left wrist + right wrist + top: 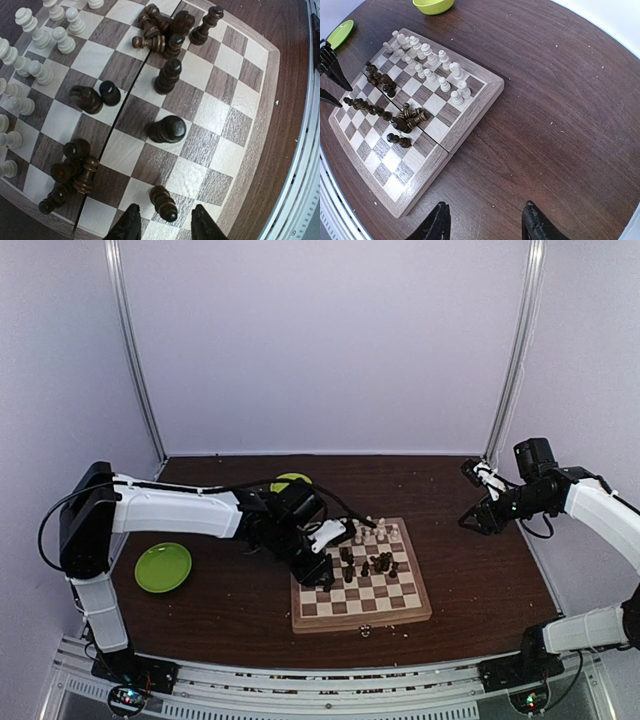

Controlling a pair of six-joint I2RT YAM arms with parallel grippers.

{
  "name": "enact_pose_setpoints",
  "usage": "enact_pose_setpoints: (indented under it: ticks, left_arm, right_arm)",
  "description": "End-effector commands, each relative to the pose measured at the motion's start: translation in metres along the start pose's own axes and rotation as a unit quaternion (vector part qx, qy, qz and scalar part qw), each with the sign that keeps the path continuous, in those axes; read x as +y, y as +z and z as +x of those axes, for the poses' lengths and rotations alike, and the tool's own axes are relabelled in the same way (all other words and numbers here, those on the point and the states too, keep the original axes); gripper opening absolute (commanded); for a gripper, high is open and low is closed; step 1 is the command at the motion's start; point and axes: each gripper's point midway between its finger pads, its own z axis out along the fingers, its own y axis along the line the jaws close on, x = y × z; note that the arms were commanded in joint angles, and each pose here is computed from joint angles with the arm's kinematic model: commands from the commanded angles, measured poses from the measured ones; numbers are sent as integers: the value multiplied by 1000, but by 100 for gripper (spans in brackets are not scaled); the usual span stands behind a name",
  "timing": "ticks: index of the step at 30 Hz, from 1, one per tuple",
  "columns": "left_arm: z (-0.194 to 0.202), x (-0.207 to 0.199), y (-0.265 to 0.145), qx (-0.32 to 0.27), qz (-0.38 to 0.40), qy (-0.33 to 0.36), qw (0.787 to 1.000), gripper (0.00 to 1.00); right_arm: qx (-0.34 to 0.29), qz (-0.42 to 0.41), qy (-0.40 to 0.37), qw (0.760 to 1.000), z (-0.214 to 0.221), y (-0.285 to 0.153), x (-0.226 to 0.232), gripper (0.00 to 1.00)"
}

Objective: Set up the chess pieces on the board
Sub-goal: Pick up the bishop from the chessboard.

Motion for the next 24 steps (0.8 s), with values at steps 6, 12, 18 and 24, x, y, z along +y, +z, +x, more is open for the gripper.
enact_pose_setpoints:
  ticks: [6, 12, 18, 24]
  left_arm:
    - [-8, -4, 9, -1, 9, 8, 1000, 31]
    - [-3, -3, 11, 9, 6, 6, 1000, 22]
    - [4, -1, 12, 23, -7, 10, 1000, 26]
    - [4, -3, 16, 30, 0, 12, 999, 20]
  right_arm:
    - [2, 1, -5, 1000, 0, 1, 0, 49]
    - [7, 0, -5, 1000, 2, 2, 0, 48]
    - [10, -1, -7, 1000, 2, 3, 1, 48]
    - [12, -2, -8, 1000, 3, 4, 1, 48]
